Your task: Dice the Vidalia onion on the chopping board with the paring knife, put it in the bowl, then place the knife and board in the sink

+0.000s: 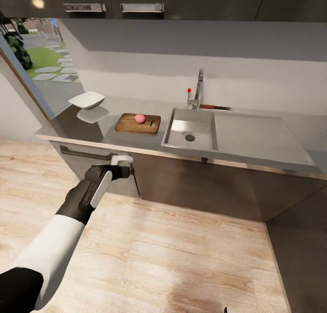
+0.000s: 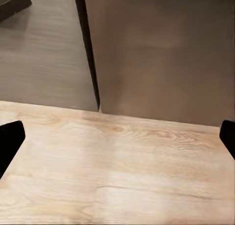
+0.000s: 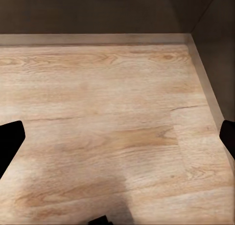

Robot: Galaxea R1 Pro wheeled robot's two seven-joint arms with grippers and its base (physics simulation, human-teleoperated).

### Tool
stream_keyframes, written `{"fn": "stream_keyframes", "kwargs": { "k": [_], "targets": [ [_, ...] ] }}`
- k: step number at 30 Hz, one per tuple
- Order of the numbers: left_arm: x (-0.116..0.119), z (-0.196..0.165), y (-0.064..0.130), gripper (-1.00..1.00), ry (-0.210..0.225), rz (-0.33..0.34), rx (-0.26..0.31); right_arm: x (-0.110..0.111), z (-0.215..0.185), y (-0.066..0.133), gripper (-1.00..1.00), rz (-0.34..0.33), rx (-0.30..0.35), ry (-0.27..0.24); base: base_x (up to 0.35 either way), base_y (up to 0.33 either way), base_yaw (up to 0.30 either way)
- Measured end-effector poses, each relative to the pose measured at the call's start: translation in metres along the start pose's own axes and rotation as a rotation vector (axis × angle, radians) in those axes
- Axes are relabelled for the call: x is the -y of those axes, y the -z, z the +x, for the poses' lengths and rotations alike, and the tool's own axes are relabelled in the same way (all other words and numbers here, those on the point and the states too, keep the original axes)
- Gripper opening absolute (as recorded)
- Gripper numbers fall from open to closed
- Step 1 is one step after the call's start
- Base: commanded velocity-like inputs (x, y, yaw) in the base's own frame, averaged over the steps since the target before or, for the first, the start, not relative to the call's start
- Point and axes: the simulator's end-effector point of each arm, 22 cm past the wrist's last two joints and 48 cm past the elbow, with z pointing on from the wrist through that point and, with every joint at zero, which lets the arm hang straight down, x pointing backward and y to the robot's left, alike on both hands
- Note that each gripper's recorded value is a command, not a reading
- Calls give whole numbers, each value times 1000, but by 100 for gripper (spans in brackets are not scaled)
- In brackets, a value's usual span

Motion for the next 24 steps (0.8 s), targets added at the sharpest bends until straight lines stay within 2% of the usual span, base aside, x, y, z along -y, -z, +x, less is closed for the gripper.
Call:
{"fn": "stream_keyframes", "kwargs": {
  "k": [3,5,6,7,8,9,10,12,14,15,16,17,18,19,21,22,23,24],
  "targets": [
    [-9,33,-21,100,22,-21,-14,0,0,0,100,1,0,0,-15,0,0],
    [-20,81,-47,100,33,-54,-2,0,0,0,100,1,-1,0,-3,0,0],
    [-26,110,-60,100,30,-77,37,1,0,0,100,2,0,0,-1,0,0],
    [-32,138,-68,100,28,-96,32,1,0,0,100,2,0,0,0,0,0],
    [-34,149,-71,100,26,-103,34,1,0,0,100,3,0,0,0,0,0],
    [-34,185,-75,100,26,-116,9,2,0,0,100,4,1,1,0,0,0],
    [-39,218,-76,100,21,-133,-39,3,0,-1,100,5,1,2,0,0,0],
    [-43,254,-74,100,15,-149,-94,6,-1,-2,100,8,2,5,0,0,0],
    [-45,281,-71,100,11,-160,-123,8,-1,-2,100,9,4,8,0,0,0],
    [-46,287,-69,100,11,-164,-118,8,-1,-2,100,8,4,9,0,0,0],
    [-49,305,-62,100,16,-183,-43,10,-2,-3,100,10,5,10,0,0,0],
    [-49,313,-58,100,17,-187,-19,10,-2,-3,100,9,5,11,0,0,0],
    [-48,314,-52,100,22,-192,48,10,-2,-3,100,9,5,11,0,0,0],
    [-47,313,-49,100,23,-193,81,10,-2,-3,100,9,5,12,0,0,0],
    [-46,324,-39,100,28,-197,129,12,0,-4,100,12,-2,15,0,0,0],
    [-46,331,-35,100,28,-197,133,15,1,-5,100,15,-9,20,0,0,0],
    [-45,347,-27,100,29,-199,132,23,6,-7,100,25,-35,34,0,0,0],
    [-46,372,-16,100,27,-202,118,40,17,-11,100,42,-94,65,0,0,0]
  ]
}}
